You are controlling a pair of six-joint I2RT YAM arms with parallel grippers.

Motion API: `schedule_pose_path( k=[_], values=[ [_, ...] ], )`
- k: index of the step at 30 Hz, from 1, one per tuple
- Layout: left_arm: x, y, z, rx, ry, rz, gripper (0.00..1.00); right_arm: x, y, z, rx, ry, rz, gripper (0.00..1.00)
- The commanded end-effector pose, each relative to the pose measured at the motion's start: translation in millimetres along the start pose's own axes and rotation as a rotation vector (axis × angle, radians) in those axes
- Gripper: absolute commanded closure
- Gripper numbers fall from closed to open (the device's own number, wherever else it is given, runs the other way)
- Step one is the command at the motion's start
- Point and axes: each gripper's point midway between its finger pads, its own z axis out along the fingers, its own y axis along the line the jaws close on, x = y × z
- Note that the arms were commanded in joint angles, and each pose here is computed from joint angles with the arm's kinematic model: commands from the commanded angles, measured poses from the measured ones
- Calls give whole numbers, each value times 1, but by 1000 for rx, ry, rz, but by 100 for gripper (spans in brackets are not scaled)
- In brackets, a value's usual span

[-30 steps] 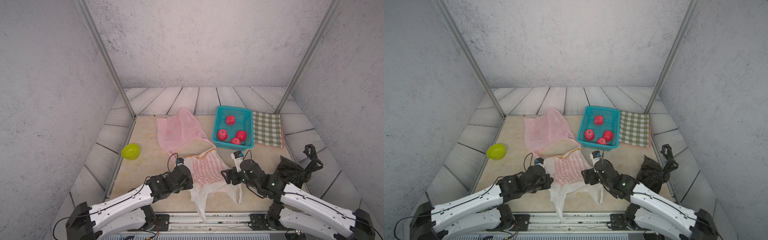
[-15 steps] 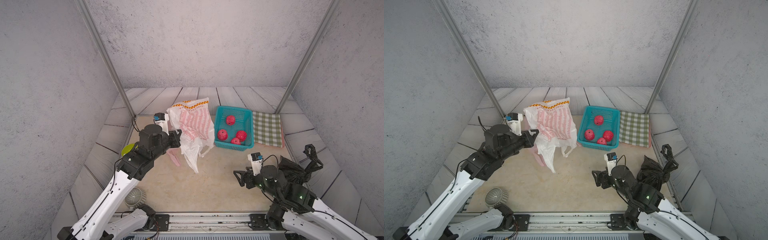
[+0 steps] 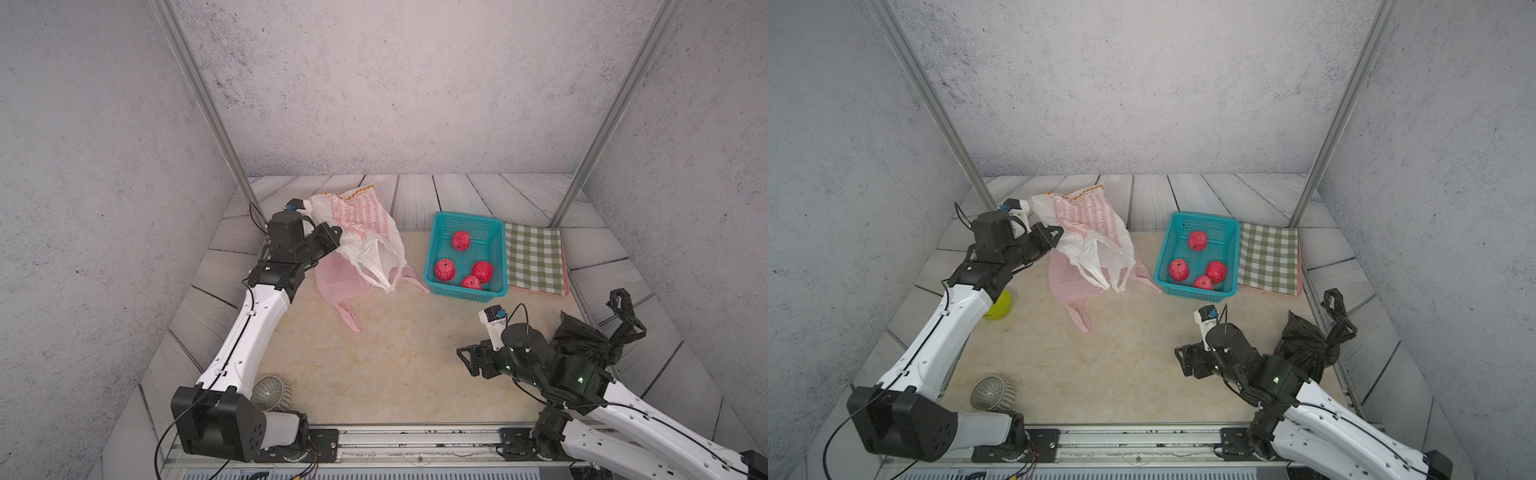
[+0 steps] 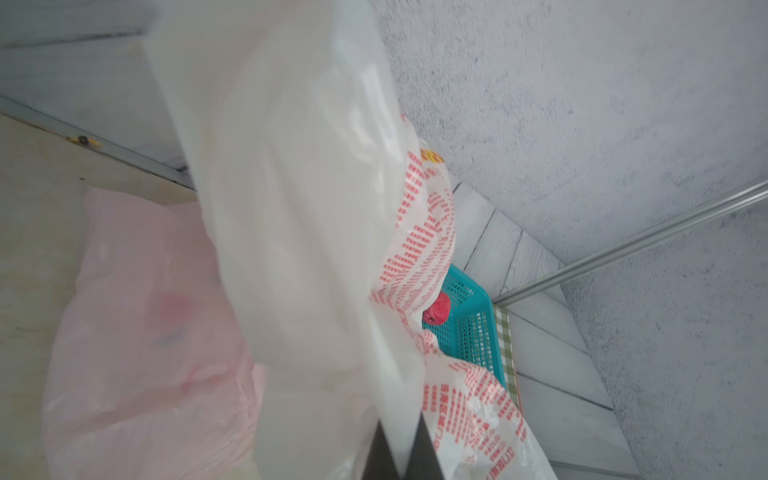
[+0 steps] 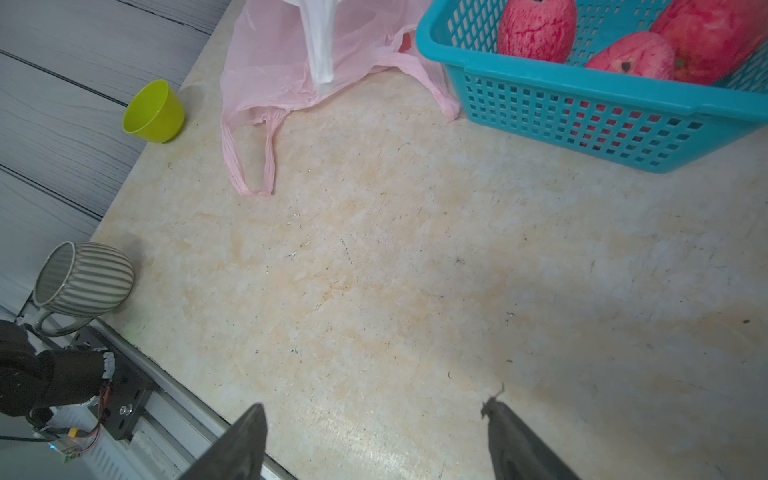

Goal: Untie the knot of a plastic bag & take out the apple
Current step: Place the plastic bag inside the plastic bag.

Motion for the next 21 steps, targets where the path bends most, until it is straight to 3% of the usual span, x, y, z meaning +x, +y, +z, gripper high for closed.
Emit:
schedule_pose_path(
  k=[1, 8, 11, 12, 16, 21],
  values=[
    [-2, 32, 15, 46, 12, -62, 100, 7, 1, 3, -16, 16, 25, 17],
    [10, 122, 58, -23, 94, -169, 100, 21, -11, 8, 1, 0, 39, 16],
    [25, 148, 73, -30, 186, -225, 99, 23, -12, 9, -3, 4, 37, 16],
    [29, 157, 75, -42, 209, -242, 94, 24, -11, 9, -6, 10, 27, 16],
    [35, 168, 72, -64, 185, -264, 55, 18, -11, 9, 17, 10, -20, 16],
    [23, 161, 54, -136, 159, -229, 46, 9, -1, 13, 3, 33, -51, 15]
  ],
)
